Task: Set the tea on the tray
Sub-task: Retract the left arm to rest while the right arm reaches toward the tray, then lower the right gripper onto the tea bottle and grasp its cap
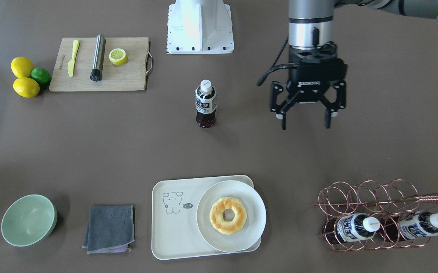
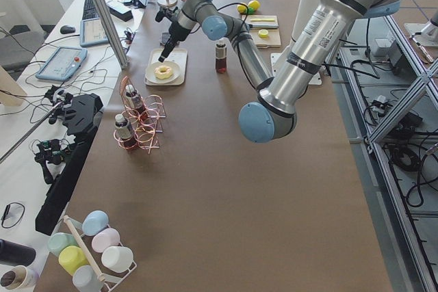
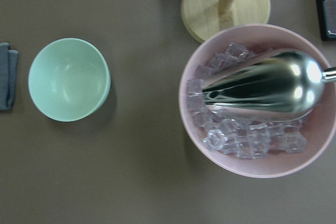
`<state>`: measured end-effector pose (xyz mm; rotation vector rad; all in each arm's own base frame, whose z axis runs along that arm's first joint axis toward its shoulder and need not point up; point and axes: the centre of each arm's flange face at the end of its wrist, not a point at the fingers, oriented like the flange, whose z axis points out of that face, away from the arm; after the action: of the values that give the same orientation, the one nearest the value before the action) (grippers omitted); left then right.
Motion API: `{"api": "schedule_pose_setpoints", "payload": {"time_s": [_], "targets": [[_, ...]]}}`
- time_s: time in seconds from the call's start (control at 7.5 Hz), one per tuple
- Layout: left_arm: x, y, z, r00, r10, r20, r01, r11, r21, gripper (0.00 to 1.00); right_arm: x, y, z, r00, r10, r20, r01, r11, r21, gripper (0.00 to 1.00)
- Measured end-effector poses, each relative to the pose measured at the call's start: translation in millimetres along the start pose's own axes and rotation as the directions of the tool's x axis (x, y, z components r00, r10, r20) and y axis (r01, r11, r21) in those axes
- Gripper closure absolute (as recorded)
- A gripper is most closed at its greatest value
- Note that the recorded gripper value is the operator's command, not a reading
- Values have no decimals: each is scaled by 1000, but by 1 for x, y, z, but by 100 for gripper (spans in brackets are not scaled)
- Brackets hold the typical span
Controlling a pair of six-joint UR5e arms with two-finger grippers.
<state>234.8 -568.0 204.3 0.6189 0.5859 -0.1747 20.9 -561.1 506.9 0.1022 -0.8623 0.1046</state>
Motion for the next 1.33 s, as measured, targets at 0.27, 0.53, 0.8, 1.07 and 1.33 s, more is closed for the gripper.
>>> {"api": "schedule_pose_setpoints", "payload": {"time_s": [0.27, 0.53, 0.8, 1.07, 1.33], "targets": [[-106, -9, 21, 992, -85, 98, 90, 995, -46, 2, -104, -17, 2, 999, 15, 43, -16, 1000, 2, 0], [-215, -8, 31, 979, -44, 200, 59, 996, -67, 2, -241, -22, 3, 994, -20, 105, 20, 1000, 5, 0], [-300, -12, 33, 966, -67, 248, 96, 989, -109, 3, -356, -3, 11, 984, -115, 133, 114, 993, 17, 0], [-359, 18, 64, 948, -96, 303, 162, 967, -199, 2, -450, 18, 15, 990, -103, 100, 105, 994, -16, 0], [-393, 40, 82, 965, -72, 251, 152, 937, -314, 2, -514, 37, 13, 998, -70, -3, 69, 996, -52, 0]]}}
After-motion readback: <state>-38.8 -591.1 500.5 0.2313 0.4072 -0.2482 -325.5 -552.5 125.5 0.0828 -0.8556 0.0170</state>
